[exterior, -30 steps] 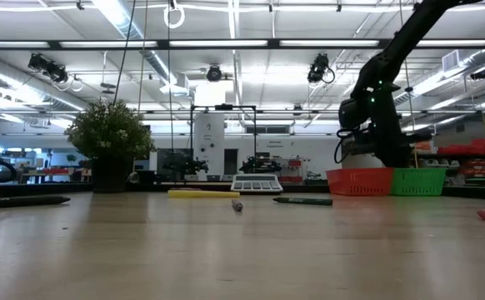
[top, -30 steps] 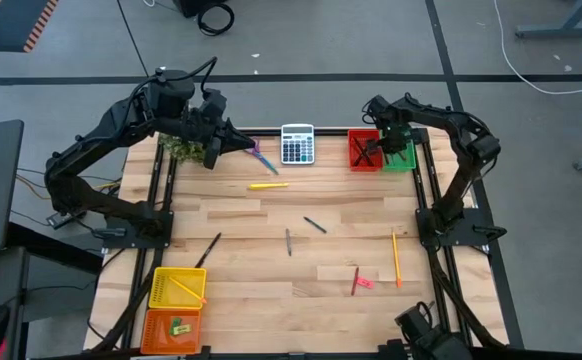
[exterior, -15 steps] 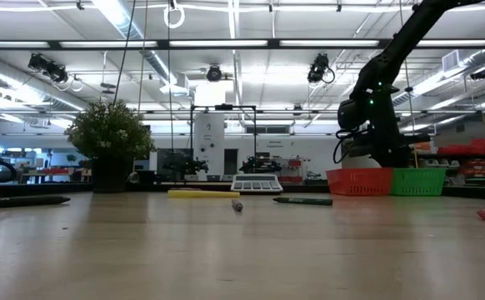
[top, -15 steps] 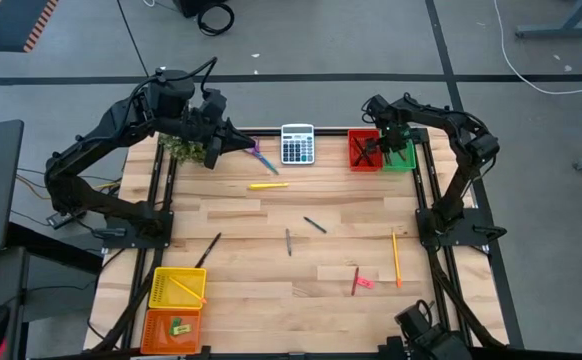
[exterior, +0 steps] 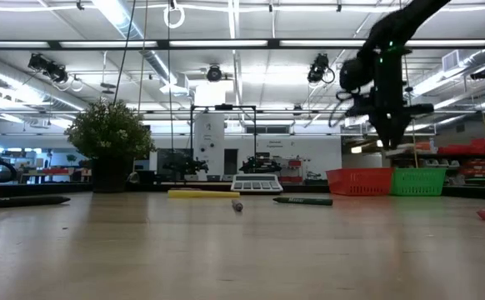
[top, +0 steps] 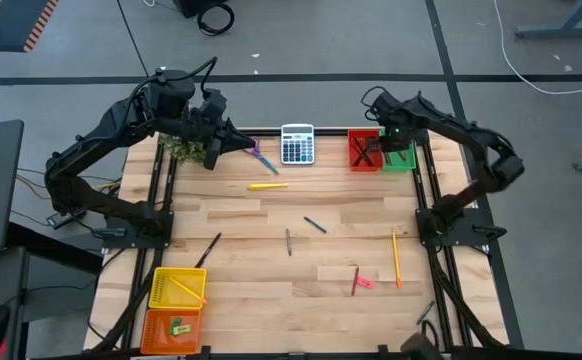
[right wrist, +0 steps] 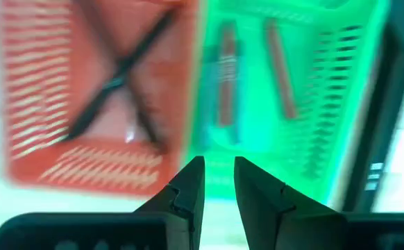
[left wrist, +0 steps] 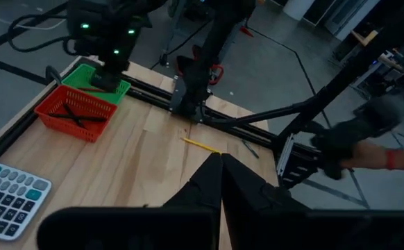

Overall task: Sort crayons/erasers/pens/pencils in bins
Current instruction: Put the top green crayon into the green bin

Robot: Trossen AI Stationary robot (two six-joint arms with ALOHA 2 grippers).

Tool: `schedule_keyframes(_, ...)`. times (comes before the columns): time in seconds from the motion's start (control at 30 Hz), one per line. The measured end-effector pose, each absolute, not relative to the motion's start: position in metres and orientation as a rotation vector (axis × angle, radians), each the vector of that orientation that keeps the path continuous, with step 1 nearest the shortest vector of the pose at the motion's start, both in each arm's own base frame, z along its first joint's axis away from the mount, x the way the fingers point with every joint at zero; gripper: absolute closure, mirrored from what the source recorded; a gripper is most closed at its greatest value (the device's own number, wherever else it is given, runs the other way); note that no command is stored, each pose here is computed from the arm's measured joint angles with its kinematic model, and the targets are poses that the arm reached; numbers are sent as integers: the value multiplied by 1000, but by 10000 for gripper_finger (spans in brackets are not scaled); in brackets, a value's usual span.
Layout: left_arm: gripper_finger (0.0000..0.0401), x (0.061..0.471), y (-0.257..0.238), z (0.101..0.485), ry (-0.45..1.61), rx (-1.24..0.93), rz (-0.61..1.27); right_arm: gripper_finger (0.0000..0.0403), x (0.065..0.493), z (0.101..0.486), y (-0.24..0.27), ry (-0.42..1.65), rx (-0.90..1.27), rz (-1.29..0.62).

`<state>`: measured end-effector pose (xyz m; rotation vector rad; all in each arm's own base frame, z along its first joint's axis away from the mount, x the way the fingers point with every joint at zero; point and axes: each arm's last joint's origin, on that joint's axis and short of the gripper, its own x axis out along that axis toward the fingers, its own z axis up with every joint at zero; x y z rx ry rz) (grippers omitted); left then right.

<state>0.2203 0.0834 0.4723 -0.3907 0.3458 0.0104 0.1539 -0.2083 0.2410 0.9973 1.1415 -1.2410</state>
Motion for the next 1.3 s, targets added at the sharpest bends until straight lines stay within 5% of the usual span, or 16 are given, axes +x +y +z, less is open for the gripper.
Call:
schedule_keyframes(0.53, 387, 220, 84, 473, 338, -316, 0, 317, 289, 282, -100, 1156, 794, -723)
schedule_keyframes(0.8, 378, 220, 84, 473, 338, -317, 0, 317, 338, 241, -65, 1333, 812, -590)
schedule_keyframes(1.3, 385, 217, 83, 475, 329, -320, 1, 317, 369, 187, -28, 1449, 811, -560)
